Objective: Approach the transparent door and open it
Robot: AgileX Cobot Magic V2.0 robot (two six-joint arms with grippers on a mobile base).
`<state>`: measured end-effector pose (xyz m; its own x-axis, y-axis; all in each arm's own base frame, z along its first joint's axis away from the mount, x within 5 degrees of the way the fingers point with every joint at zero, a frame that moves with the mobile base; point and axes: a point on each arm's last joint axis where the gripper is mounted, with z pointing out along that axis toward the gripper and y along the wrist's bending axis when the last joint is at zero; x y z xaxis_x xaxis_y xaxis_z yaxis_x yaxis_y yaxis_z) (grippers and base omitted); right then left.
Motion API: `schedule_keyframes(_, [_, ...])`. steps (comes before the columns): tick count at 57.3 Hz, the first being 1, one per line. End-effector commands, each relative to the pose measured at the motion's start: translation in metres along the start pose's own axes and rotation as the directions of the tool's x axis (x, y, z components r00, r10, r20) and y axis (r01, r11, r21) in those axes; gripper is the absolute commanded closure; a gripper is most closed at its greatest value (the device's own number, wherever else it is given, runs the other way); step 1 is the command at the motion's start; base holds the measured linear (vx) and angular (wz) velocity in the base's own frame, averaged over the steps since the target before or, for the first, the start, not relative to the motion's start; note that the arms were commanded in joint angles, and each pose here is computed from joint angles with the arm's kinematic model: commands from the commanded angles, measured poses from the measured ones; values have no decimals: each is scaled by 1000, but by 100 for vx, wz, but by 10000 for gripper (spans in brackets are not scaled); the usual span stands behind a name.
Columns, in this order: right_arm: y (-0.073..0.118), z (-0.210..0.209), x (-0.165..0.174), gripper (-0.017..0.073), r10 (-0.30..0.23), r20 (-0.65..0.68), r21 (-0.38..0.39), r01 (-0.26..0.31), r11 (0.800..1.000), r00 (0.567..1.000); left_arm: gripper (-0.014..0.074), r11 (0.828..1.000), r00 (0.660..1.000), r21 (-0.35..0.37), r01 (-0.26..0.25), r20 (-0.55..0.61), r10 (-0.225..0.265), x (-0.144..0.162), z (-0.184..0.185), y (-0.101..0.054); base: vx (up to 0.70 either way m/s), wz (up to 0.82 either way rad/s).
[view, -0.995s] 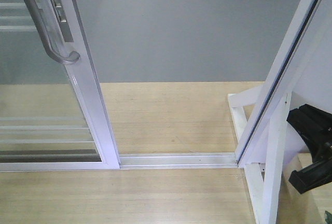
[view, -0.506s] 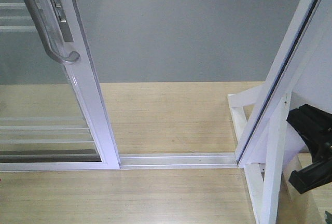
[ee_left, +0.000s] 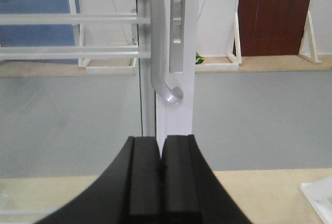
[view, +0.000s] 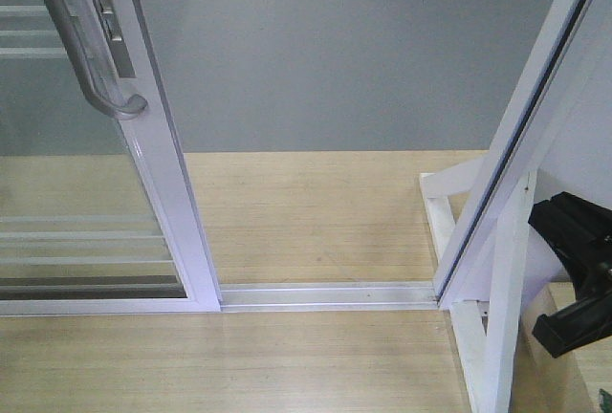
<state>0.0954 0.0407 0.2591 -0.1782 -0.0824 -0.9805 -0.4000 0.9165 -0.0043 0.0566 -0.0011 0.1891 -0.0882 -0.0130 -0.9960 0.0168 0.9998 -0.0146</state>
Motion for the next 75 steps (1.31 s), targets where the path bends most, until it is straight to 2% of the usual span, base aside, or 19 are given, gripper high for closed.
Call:
schedule_keyframes(1, [-4, -1, -15, 564, -9, 81, 41, 6, 999, 997, 593, 1000, 999, 7, 9, 39, -9, 1, 0, 0, 0, 0])
schedule_keyframes(42, [-4, -1, -15, 564, -9, 81, 41, 6, 999, 997, 591, 1000, 1000, 7, 9, 27, -9, 2, 0, 0, 0, 0])
schedule_keyframes(50, [-4, -4, -15, 564, -45, 87, 44, 41, 998, 995, 591, 1000, 1000, 7, 9, 27, -9, 2, 0, 0, 0, 0])
schedule_keyframes(58, [-1, -15, -13, 564, -27, 90, 23, 25, 999, 996, 591, 1000, 1000, 7, 9, 27, -9, 2, 0, 0, 0, 0])
schedule_keyframes(64, [-1, -24, -10, 564, -36, 70, 28, 34, 999, 997, 591, 1000, 1000, 7, 9, 27, -9, 2, 0, 0, 0, 0])
schedule_keyframes(75, [-3, -29, 16, 564, 15, 136, 49, -21, 999, 991, 591, 1000, 1000, 7, 9, 27, -9, 2, 0, 0, 0, 0])
